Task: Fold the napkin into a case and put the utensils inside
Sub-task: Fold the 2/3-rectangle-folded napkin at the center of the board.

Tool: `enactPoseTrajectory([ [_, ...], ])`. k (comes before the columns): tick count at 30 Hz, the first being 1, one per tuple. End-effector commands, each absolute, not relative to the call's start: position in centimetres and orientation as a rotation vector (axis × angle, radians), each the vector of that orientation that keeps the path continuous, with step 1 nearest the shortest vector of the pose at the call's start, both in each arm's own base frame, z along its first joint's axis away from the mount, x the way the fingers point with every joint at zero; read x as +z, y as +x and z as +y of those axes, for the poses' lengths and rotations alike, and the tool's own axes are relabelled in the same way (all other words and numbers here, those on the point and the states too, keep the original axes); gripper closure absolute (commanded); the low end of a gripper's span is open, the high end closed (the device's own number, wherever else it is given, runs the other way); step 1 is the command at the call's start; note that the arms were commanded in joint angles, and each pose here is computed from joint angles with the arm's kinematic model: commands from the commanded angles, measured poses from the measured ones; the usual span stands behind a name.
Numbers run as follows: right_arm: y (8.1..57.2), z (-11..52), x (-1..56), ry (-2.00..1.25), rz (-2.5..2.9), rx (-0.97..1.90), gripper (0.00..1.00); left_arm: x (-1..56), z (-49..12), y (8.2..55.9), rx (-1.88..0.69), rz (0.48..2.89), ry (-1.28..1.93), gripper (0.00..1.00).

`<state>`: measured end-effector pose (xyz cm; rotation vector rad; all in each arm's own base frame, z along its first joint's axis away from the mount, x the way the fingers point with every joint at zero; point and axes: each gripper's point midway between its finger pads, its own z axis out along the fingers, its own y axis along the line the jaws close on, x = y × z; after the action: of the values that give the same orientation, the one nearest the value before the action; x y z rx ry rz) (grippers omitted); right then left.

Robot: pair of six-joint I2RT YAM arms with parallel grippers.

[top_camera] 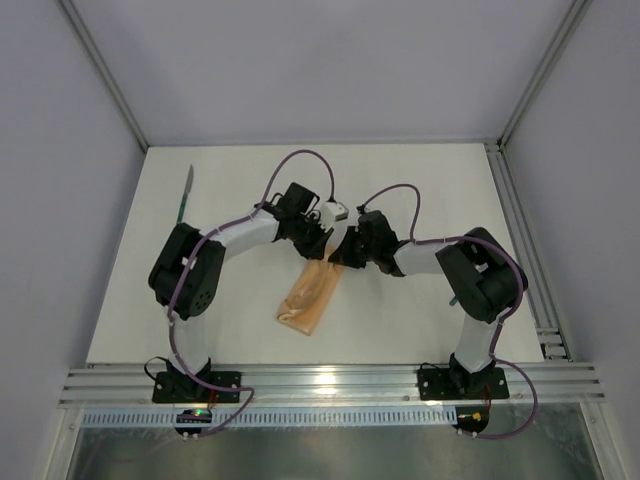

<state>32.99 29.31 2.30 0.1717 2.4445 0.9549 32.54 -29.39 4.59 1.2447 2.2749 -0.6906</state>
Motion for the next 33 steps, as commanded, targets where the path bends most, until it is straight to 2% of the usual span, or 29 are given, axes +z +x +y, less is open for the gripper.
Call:
enactPoseTrajectory([
  [1,33.6,29.6,3.3,0.186,2.390,0.999,0.96,6.0,-30.8,33.1,-0.700,2.196,1.279,1.00],
  [5,33.7,29.6,3.7,0.181,2.379,1.004,0.96,4.7,-30.5,33.3,-0.678,2.251,1.266,1.00],
  [9,33.8,29.4,4.3,0.162,2.367,0.995,0.84,4.2,-30.4,33.1,-0.684,2.270,1.263,1.00],
  [15,34.3,29.1,4.6,0.153,2.364,0.962,0.84,5.9,-31.5,31.7,-0.825,2.217,1.291,0.99],
  [18,34.2,29.0,3.6,0.161,2.396,0.944,0.89,10.3,-32.6,30.5,-0.928,2.124,1.303,0.88],
  [20,34.1,28.9,2.9,0.172,2.413,0.938,0.92,13.5,-33.0,30.1,-0.935,2.055,1.338,0.77],
  [21,34.0,28.9,2.8,0.172,2.415,0.939,0.92,14.2,-32.7,30.1,-0.919,2.059,1.333,0.76],
  [24,33.9,28.9,2.6,0.175,2.420,0.937,0.93,14.5,-30.5,32.2,-0.764,2.132,1.230,0.61],
  [28,34.1,28.8,2.7,0.171,2.419,0.932,0.93,11.9,-26.7,35.8,-0.694,2.319,0.936,0.56],
  [33,34.0,28.9,2.6,0.163,2.428,0.927,0.94,8.6,-25.5,37.0,-0.665,2.430,0.845,0.48],
])
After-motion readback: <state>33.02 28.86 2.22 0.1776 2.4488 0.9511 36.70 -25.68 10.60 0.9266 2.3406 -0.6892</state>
